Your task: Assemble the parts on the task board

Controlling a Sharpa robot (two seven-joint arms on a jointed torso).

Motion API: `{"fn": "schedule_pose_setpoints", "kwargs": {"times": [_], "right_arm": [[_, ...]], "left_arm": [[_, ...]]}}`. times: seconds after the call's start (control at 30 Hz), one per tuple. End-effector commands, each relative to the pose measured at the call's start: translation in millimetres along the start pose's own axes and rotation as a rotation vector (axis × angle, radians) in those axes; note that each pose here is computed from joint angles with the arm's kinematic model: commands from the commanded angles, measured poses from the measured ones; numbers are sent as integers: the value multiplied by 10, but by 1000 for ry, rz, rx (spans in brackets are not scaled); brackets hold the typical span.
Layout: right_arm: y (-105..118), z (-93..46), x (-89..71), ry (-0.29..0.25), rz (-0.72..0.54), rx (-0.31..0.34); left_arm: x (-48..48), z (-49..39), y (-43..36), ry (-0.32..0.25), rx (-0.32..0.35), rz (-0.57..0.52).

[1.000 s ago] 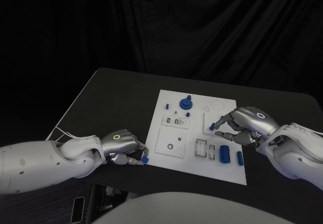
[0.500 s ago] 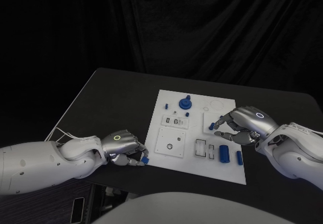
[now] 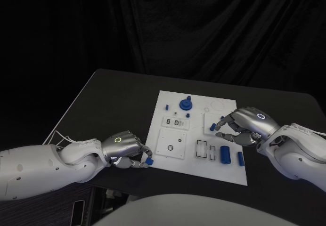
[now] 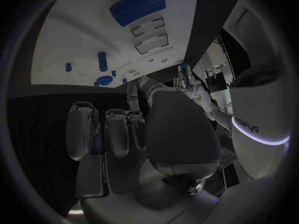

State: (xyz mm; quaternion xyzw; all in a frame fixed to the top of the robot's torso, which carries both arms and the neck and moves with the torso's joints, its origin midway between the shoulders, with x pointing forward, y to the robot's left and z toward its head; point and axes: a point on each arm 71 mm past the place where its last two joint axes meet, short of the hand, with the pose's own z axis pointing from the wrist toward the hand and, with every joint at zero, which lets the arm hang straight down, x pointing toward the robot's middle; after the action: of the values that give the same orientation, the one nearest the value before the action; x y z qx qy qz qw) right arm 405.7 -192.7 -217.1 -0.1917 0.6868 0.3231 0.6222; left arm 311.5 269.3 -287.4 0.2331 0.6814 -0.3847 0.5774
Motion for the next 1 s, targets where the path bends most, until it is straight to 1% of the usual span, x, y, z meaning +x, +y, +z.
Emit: {"fn": "schedule_pose_setpoints", "kwargs": {"times": [0.03,0.1,0.17,0.27,0.33,0.37,0.43,0.53,0.57,0.63,0.73,0.83,0.87,0.9,0.97,1.0], "right_arm": [[-7,7,18,6,-5,5],[-8,17,21,6,-6,4],[-7,27,25,6,-7,2],[-9,35,29,6,-8,0],[-11,43,31,6,-8,-2],[-13,49,33,5,-9,-3],[-11,60,35,4,-10,-5],[-4,86,40,1,-11,-10],[-1,100,43,0,-12,-11],[2,125,48,-2,-13,-15],[-7,155,55,-3,-17,-18],[-35,178,64,-1,-23,-16],[-42,183,65,-1,-24,-15],[-54,189,68,0,-26,-13],[-72,198,72,1,-29,-10],[-83,205,74,1,-31,-8]], "left_arm": [[-91,9,-55,-92,30,26],[-134,20,-61,-111,33,34],[-203,48,-56,-133,39,48],[-318,113,-38,-164,49,72],[-426,186,-18,-188,60,95],[-494,242,-6,-203,67,109],[-572,318,15,-221,72,127],[-646,431,50,-239,66,143],[-664,482,66,-243,64,149],[-683,583,94,-245,62,156],[-677,743,131,-240,64,164],[-640,928,162,-222,70,168],[-629,968,168,-217,70,168],[-611,1029,176,-205,71,168],[-580,1118,187,-184,70,166],[-557,1178,194,-167,69,164]]}}
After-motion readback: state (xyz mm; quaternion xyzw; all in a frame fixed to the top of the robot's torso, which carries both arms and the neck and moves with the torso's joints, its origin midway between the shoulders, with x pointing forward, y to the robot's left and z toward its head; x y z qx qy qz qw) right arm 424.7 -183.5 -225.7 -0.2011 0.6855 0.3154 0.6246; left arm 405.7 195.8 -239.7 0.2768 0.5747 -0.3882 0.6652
